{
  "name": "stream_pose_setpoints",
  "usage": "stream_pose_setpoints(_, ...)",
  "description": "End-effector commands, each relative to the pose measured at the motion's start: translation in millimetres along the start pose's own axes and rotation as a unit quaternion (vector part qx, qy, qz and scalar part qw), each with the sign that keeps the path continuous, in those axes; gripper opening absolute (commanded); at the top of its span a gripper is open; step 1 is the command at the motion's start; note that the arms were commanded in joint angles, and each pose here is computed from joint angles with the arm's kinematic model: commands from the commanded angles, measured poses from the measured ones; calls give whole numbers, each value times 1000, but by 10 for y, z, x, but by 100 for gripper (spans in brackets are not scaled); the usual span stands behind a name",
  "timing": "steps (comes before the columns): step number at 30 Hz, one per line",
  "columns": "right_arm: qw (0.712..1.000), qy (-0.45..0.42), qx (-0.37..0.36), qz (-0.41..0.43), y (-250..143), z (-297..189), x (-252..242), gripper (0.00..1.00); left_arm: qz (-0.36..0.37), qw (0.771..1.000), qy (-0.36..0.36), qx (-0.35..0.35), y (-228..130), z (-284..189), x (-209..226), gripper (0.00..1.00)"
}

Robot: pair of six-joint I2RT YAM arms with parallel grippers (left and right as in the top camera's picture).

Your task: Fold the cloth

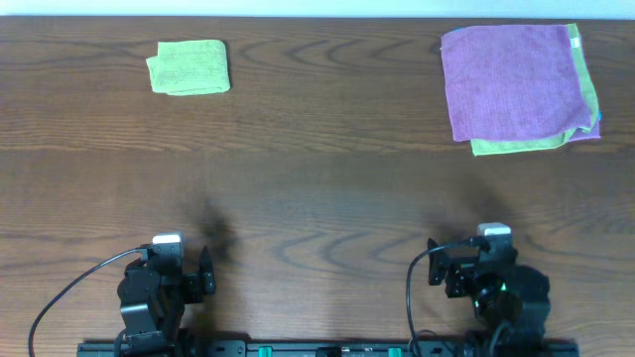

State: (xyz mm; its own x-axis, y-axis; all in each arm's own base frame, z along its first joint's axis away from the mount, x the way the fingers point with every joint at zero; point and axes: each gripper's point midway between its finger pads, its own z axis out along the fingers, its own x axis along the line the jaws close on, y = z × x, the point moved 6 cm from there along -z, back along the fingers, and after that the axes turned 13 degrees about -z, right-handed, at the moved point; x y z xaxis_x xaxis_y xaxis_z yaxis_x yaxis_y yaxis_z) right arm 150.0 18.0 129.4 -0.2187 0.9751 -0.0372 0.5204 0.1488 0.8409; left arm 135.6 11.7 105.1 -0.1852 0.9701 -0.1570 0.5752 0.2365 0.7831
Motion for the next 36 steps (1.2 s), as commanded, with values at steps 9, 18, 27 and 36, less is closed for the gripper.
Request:
stream_pose_setpoints(9, 992, -52, 93, 68, 899, 40, -377, 99, -5, 1000, 8, 6, -50, 27, 24, 95)
stream_pose_setpoints(18, 982, -40, 175, 57, 1695, 673, -721, 99, -5, 1000, 8, 6, -50, 27, 24, 95)
stream_pose_setpoints(27, 972, -23, 229, 38, 1893, 1583, -983, 99, -5, 1000, 8, 6, -50, 27, 24, 95)
stream_pose_setpoints(36, 968, -10, 251, 20, 1629, 2021, -1032, 99, -5, 1000, 9, 6, -52, 28, 24, 95)
